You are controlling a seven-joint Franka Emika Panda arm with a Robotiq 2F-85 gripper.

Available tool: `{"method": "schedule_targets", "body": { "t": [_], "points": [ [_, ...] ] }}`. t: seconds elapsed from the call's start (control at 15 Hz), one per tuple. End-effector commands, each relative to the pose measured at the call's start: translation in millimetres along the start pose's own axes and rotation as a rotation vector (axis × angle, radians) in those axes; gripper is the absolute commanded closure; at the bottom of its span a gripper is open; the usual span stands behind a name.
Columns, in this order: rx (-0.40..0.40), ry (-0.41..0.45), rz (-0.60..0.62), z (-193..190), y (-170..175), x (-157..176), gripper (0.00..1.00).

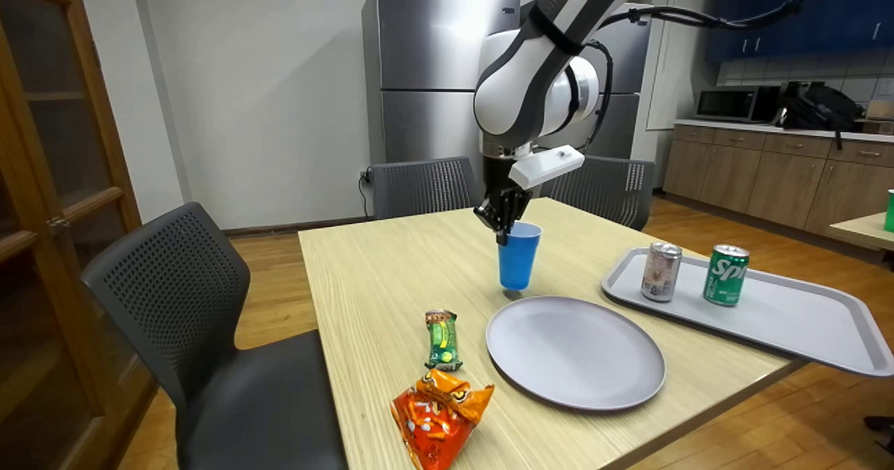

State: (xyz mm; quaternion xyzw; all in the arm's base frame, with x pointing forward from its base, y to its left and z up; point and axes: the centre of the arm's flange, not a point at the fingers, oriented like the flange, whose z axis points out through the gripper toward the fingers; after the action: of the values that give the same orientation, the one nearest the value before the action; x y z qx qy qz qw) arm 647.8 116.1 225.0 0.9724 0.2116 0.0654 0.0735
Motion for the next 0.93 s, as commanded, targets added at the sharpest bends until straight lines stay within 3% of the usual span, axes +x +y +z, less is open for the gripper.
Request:
{"method": "schedule_targets", "body": {
  "t": [0.0,0.6,0.67,0.73,0.87],
  "points": [
    [-0.023,-0.027,-0.023,0.0,-0.7,9.8,0.99],
    [-0.022,-0.05,-0.027,5.1,-3.7,7.4,0.99],
    [-0.022,-0.054,-0.028,5.5,-3.7,7.1,0.7],
    [-0.024,-0.059,-0.027,6.2,-3.8,7.1,0.69],
    [-0.025,-0.064,-0.029,7.2,-3.9,6.7,0.56]
  ]
}}
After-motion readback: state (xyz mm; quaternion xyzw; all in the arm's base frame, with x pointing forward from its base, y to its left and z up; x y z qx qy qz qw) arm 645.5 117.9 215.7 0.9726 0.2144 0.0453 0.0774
